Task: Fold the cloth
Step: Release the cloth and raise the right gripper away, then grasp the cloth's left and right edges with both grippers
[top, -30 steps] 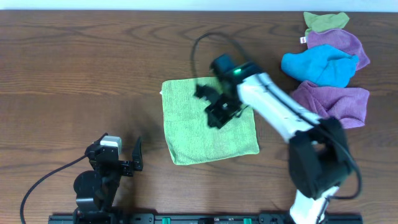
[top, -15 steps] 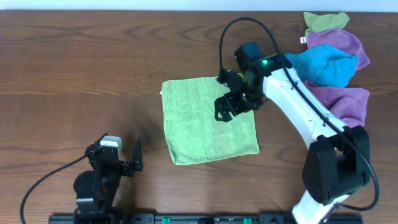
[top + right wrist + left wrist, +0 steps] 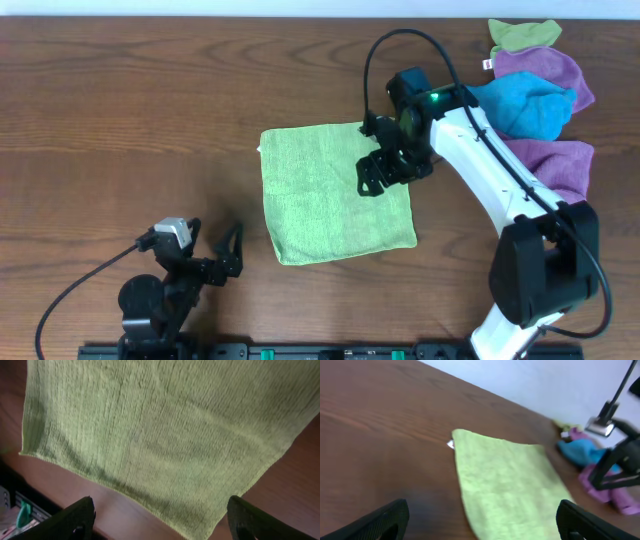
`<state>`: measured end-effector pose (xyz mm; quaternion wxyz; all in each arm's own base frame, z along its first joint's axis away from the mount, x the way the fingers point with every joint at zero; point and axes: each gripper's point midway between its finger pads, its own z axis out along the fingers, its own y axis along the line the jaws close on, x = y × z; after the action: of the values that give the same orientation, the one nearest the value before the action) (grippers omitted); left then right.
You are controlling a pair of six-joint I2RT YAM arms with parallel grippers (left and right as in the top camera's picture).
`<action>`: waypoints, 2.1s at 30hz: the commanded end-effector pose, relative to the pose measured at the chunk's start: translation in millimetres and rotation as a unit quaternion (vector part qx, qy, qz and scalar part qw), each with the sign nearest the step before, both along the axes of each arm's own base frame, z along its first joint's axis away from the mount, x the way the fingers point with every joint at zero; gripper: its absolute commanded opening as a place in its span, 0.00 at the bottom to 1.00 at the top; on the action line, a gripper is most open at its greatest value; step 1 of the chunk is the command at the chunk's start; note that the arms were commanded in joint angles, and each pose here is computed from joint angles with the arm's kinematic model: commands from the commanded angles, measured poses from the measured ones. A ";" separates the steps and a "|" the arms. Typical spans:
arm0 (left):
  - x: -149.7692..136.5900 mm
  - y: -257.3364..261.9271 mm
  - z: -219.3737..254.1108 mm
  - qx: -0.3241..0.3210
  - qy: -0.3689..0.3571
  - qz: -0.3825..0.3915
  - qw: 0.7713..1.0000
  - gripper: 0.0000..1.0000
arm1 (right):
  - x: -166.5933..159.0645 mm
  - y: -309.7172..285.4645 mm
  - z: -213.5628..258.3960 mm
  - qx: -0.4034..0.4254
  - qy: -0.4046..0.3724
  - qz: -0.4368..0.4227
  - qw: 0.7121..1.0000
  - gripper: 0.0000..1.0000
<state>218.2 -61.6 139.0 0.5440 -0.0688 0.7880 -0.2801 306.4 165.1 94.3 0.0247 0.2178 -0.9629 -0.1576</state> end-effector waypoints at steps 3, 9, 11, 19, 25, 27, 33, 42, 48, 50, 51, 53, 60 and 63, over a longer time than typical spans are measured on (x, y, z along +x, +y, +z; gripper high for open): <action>2.2 -7.0 13.1 -0.049 -0.018 -0.010 0.999 0.95 | -0.2 -2.6 8.5 0.000 0.002 -0.016 1.000 0.83; 6.2 -7.0 42.0 -0.087 -0.064 -0.007 0.994 0.95 | -0.9 -3.0 8.5 -0.003 0.010 -0.038 0.999 0.79; 5.9 -8.0 45.3 -0.091 -0.069 -0.010 0.993 0.95 | -0.8 -2.9 8.5 -0.004 0.012 -0.045 0.999 0.79; 10.4 1.5 49.3 -0.089 -0.080 0.020 0.993 0.95 | 3.3 -5.6 7.7 -0.009 0.005 -0.051 0.999 0.77; 16.1 -6.0 34.2 -0.087 -0.042 0.002 0.995 0.95 | 27.5 -22.5 6.6 -0.017 -0.020 -0.115 0.993 0.76; 18.6 -13.1 28.1 -0.086 -0.021 -0.017 0.996 0.96 | 34.5 -26.6 8.0 -0.004 -0.023 -0.131 0.991 0.74; 25.9 -29.4 7.6 -0.046 0.093 -0.065 0.992 0.96 | 40.3 -61.3 11.0 -0.006 -0.015 -0.179 0.984 0.71; 23.8 -56.3 -14.7 0.066 0.289 -0.120 0.948 1.00 | 21.7 -93.3 21.0 0.019 0.035 -0.213 0.976 0.60; 4.5 -82.4 -33.8 0.077 0.396 -0.149 0.903 0.95 | 3.7 -94.3 25.7 0.012 0.061 -0.211 0.976 0.61; -2.2 -85.4 -44.6 0.072 0.429 -0.143 0.889 0.95 | -0.2 -94.4 23.1 0.010 0.067 -0.211 0.975 0.61; -4.5 -87.4 -50.1 0.066 0.446 -0.139 0.882 0.95 | -3.7 -94.6 20.4 0.009 0.074 -0.211 0.975 0.61; -6.9 -89.4 -56.4 0.061 0.464 -0.135 0.873 0.95 | -9.5 -93.5 16.3 0.010 0.086 -0.211 0.974 0.60; -24.2 -85.7 -78.5 0.054 0.538 -0.114 0.833 0.94 | -40.5 -85.3 -6.1 0.023 0.147 -0.214 0.965 0.58; -25.7 -85.2 -86.8 0.051 0.557 -0.104 0.822 0.89 | -49.7 -78.9 -11.6 0.043 0.163 -0.205 0.964 0.57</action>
<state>190.6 -144.1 53.8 -0.0047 -0.0875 0.9738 -0.2101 261.3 77.5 80.8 0.1396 -0.0229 -0.9690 -0.2024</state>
